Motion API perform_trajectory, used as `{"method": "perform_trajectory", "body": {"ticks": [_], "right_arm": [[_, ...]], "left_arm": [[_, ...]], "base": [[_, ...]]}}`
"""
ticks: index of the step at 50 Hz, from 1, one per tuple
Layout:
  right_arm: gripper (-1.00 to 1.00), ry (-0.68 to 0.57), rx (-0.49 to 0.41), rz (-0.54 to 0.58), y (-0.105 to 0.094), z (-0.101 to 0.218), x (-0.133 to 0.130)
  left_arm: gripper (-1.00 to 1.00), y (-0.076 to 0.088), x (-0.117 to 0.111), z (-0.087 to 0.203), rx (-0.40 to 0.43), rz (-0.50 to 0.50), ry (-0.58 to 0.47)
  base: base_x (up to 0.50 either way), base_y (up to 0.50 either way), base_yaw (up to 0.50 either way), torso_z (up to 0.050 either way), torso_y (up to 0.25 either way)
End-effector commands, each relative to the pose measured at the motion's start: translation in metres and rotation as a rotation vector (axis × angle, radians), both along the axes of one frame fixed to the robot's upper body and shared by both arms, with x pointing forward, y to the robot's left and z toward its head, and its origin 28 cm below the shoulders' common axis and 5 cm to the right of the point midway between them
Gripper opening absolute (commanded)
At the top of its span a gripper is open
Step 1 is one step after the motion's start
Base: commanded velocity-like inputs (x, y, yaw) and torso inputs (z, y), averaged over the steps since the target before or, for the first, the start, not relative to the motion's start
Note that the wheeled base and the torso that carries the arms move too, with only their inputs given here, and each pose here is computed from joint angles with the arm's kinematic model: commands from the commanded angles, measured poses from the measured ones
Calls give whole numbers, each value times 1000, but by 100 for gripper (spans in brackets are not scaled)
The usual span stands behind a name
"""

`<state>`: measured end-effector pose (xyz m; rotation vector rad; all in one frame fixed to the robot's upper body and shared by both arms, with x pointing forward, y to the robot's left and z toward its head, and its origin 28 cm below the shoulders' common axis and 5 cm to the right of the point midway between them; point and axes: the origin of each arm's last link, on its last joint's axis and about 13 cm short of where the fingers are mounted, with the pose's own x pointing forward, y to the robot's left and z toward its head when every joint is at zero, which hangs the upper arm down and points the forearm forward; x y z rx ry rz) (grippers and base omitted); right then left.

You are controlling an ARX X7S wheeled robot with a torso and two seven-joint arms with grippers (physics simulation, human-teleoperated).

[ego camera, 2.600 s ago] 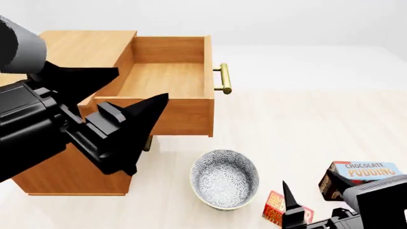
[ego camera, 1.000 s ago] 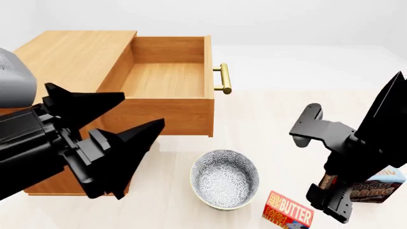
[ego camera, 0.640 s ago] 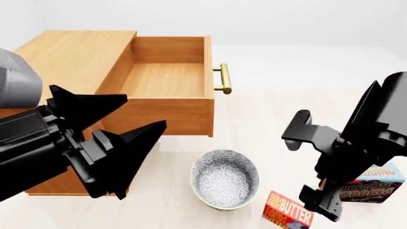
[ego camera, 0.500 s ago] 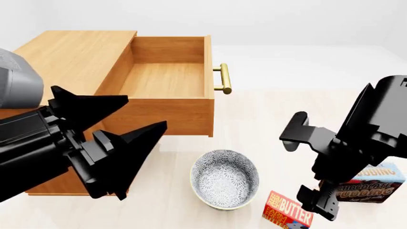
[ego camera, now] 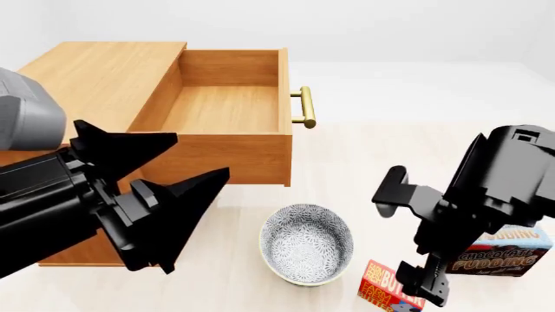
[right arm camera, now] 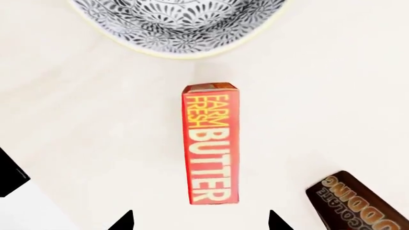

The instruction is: Put the butter at the back in the top drawer of the cabinet and close it.

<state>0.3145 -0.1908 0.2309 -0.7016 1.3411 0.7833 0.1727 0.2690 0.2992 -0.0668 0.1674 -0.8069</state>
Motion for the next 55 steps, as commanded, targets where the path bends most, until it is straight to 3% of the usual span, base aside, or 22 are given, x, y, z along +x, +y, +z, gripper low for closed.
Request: {"method": "perform_trajectory", "body": {"ticks": [1,55], "right_arm": [[100,19,5,7,-1,-14,4],[100,93,-66,-23,-7,-73,18]], "left_arm": [[100,0,1,-2,0,-2,5],[100,-2,6,-10,5,-4,28]], "base": [[0,0,0,0,0],[0,0,0,0,0]]}}
